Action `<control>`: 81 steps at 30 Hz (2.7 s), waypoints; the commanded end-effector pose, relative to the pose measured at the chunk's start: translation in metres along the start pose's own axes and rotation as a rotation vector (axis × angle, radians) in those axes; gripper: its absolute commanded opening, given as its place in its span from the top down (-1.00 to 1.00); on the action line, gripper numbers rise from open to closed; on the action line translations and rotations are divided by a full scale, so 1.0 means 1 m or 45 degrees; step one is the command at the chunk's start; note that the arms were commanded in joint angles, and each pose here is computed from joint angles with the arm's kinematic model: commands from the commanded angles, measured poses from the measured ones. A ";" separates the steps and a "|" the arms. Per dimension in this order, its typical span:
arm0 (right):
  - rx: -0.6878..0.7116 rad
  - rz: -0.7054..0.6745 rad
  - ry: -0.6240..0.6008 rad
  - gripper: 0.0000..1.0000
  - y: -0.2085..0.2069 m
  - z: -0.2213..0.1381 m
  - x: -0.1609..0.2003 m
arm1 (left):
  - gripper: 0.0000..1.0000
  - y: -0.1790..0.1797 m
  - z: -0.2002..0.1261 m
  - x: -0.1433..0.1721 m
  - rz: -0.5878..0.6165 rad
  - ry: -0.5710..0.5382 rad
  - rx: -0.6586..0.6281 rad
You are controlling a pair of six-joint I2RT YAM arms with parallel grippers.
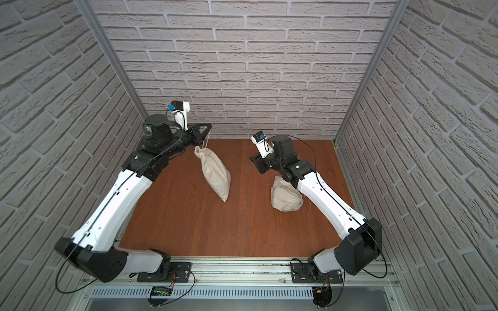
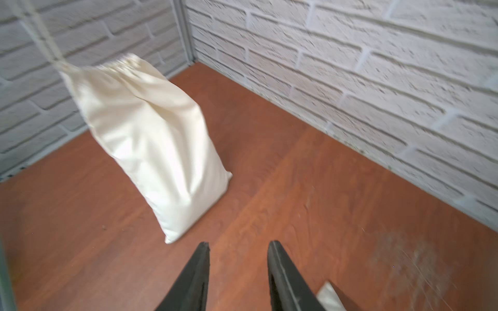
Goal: Close the soil bag
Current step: Frap the soil bag at the center of the board.
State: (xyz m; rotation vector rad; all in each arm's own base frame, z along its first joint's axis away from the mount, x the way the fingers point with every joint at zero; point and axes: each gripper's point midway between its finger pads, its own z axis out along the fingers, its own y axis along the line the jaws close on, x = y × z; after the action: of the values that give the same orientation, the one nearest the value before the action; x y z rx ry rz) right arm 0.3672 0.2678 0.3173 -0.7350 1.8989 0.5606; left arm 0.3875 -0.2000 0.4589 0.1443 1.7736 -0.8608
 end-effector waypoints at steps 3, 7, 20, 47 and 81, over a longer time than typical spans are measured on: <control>-0.221 -0.012 -0.290 0.04 0.037 0.000 -0.053 | 1.00 -0.050 0.017 -0.014 0.074 -0.011 0.175; -0.277 -0.016 -0.390 -0.05 0.046 -0.006 -0.065 | 1.00 -0.069 0.030 -0.015 0.085 0.017 0.236; -0.368 -0.044 -0.424 0.08 0.067 0.011 -0.092 | 1.00 -0.098 0.026 -0.011 0.118 0.047 0.334; -0.388 -0.032 -0.408 0.05 0.059 0.008 -0.096 | 1.00 -0.092 0.009 -0.009 0.134 0.034 0.280; 0.656 0.092 -0.022 0.67 -0.151 -0.004 -0.033 | 1.00 -0.054 -0.105 -0.114 0.012 -0.387 0.181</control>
State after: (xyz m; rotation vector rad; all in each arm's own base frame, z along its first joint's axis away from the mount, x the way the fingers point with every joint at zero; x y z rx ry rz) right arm 0.4306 0.2981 0.4067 -0.6427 1.6403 0.6252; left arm 0.3662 -0.1794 0.4859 0.1095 1.8264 -0.9515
